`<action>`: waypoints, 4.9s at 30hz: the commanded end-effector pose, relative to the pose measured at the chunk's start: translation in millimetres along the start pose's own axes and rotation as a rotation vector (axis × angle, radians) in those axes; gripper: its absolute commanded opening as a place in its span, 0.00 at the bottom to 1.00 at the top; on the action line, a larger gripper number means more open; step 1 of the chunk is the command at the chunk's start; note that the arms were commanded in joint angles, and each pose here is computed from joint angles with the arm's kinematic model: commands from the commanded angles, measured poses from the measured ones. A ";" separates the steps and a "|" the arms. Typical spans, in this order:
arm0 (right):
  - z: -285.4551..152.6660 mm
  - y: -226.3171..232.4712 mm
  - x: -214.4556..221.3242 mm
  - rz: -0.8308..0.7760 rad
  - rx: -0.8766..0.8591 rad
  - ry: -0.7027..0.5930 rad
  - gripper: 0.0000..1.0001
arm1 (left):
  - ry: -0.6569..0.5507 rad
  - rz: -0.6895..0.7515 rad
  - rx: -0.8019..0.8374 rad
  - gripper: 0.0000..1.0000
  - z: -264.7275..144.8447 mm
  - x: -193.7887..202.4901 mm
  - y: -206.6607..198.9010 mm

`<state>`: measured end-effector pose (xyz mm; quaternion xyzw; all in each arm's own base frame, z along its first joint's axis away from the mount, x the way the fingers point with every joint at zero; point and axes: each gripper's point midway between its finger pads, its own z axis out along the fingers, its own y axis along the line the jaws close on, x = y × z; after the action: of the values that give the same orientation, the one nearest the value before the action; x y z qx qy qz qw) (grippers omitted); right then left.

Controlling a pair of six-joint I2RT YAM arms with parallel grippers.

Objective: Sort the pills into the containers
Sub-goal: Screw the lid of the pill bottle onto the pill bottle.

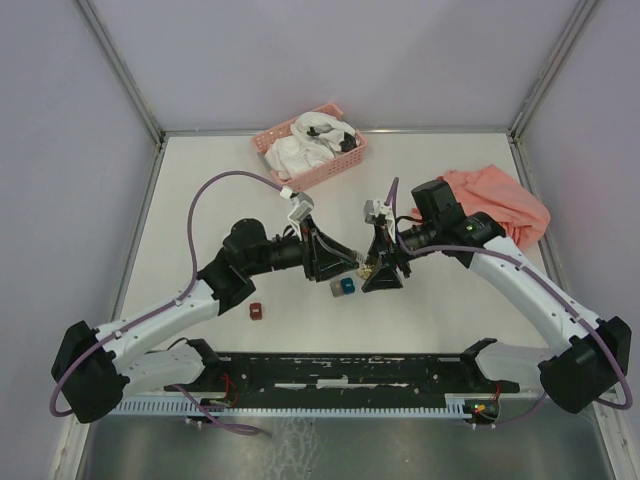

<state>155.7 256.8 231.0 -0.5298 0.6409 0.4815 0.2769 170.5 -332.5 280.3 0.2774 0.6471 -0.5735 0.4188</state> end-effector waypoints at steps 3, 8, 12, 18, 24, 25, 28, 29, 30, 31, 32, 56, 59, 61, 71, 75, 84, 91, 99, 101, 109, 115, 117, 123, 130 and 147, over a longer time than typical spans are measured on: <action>-2.9 17.9 -44.3 -0.171 -0.093 -0.125 0.05 | 0.001 -0.004 -0.084 0.57 -5.2 4.6 13.5; -3.6 18.0 -44.0 -0.181 -0.087 -0.122 0.05 | -0.038 0.001 -0.154 0.77 -14.9 -3.0 19.4; -4.1 17.5 -43.8 -0.185 -0.082 -0.121 0.05 | -0.037 0.010 -0.177 0.89 -22.1 1.2 21.8; -5.6 16.2 -43.0 -0.204 -0.063 -0.115 0.05 | -0.087 0.080 -0.109 0.93 -44.6 4.4 1.6; -8.6 7.8 -37.4 -0.267 0.004 -0.086 0.06 | -0.308 0.098 -0.055 0.94 -72.7 -16.7 -19.7; -9.5 4.2 -35.6 -0.284 0.026 -0.076 0.06 | -0.367 0.074 -0.039 0.94 -77.1 -25.1 -24.4; -12.8 -8.2 -30.6 -0.331 0.104 -0.046 0.06 | -0.531 -0.034 -0.020 0.93 -85.8 -47.5 -26.5; -14.1 -13.1 -29.6 -0.339 0.131 -0.037 0.06 | -0.571 -0.076 -0.013 0.93 -87.8 -53.6 -26.4; -14.9 -16.4 -29.1 -0.347 0.151 -0.033 0.06 | -0.600 -0.122 -0.029 0.92 -88.1 -58.9 -22.7; -15.7 -19.5 -28.7 -0.351 0.168 -0.030 0.06 | -0.619 -0.157 -0.047 0.91 -87.2 -65.2 -20.1; -16.4 -22.8 -27.8 -0.356 0.186 -0.023 0.06 | -0.628 -0.190 -0.072 0.91 -85.2 -69.2 -16.8; -17.1 -38.8 -22.0 -0.353 0.264 0.024 0.06 | -0.587 -0.383 -0.535 0.75 -3.7 -56.5 16.5; -17.4 -38.8 -23.0 -0.353 0.266 0.023 0.06 | -0.581 -0.384 -0.524 0.71 -1.4 -55.8 14.4; -17.6 -39.0 -23.1 -0.350 0.267 0.023 0.06 | -0.568 -0.383 -0.520 0.70 1.8 -53.5 13.8; -16.9 -40.2 -22.3 -0.342 0.270 0.028 0.06 | -0.534 -0.384 -0.508 0.64 11.9 -48.4 10.7; -17.6 -41.2 -22.6 -0.340 0.277 0.030 0.06 | -0.513 -0.382 -0.493 0.62 14.8 -45.5 8.0; -17.2 -42.9 -23.2 -0.325 0.281 0.028 0.06 | -0.479 -0.377 -0.491 0.61 16.0 -38.1 7.7; -16.4 -41.8 -24.0 -0.310 0.275 0.024 0.06 | -0.443 -0.342 -0.485 0.49 17.6 -31.7 7.3; -9.9 -24.1 -32.5 -0.257 0.169 -0.037 0.06 | -0.317 -0.060 -0.311 0.40 19.8 -17.9 -16.3; -7.9 -16.7 -35.0 -0.238 0.119 -0.059 0.06 | -0.253 0.032 -0.235 0.40 19.5 -11.5 -23.2; -6.2 17.4 -49.2 -0.191 -0.090 -0.173 0.04 | -0.092 0.190 0.082 0.38 3.9 8.6 -42.0; -3.3 15.7 -47.9 -0.161 -0.108 -0.177 0.04 | -0.171 0.186 -0.047 0.81 -4.7 -10.9 -19.0; -3.6 14.4 -46.8 -0.171 -0.096 -0.171 0.04 | -0.246 0.160 -0.127 0.90 -14.1 -24.2 -8.8; -7.5 12.7 -44.9 -0.214 -0.054 -0.151 0.04 | -0.424 0.133 -0.143 0.93 -57.5 -50.8 -25.4; -12.7 2.4 -37.4 -0.273 0.032 -0.097 0.04 | -0.587 0.079 -0.048 0.99 -96.3 -57.8 -48.0; -31.2 -52.8 -22.7 -0.361 0.354 0.039 0.04 | -0.641 -0.392 -0.558 0.99 -32.2 -55.2 22.7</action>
<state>204.9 237.2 229.0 -0.5917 0.6240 0.3169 0.4001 191.3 -291.5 317.8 -0.0643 0.6292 -0.5664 0.5284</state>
